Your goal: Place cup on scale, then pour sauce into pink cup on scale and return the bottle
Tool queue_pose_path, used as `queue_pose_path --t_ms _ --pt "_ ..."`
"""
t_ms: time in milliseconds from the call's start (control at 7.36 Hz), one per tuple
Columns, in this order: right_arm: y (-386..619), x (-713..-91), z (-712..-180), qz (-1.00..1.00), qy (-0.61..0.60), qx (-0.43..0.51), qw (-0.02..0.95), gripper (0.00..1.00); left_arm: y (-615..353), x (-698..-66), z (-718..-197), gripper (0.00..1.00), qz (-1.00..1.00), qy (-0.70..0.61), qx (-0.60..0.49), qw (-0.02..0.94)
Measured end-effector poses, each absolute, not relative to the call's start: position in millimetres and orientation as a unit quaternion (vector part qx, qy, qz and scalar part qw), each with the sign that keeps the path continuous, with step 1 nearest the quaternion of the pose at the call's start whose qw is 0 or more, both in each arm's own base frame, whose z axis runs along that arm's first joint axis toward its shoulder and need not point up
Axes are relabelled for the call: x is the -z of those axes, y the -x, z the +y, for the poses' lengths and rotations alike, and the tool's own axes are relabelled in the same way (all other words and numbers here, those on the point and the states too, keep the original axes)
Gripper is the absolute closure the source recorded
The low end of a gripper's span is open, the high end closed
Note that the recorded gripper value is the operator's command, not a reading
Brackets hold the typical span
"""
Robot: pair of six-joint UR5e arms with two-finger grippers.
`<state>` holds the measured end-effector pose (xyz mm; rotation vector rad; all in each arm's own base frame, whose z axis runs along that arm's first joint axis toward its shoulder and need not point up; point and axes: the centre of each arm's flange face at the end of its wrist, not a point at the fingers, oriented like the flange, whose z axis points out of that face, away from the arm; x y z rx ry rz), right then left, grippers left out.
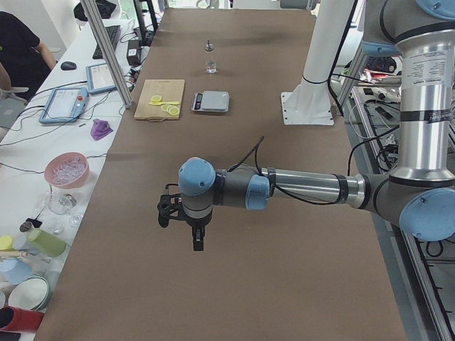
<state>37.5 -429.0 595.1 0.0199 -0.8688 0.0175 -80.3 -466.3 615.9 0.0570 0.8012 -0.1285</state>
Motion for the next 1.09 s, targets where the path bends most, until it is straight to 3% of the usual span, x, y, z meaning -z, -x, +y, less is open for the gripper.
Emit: queue_pose_path --t_ms 544,1087 --pt "-36 -585 -430 -0.431 -0.015 -0.004 0.902 0.00 71 -583 -487 0.03 0.393 -0.053 0.044 0.917" --pt "-33 -574 -435 -0.447 -0.021 -0.001 0.895 0.00 17 -486 -557 0.03 0.414 -0.076 0.047 0.906"
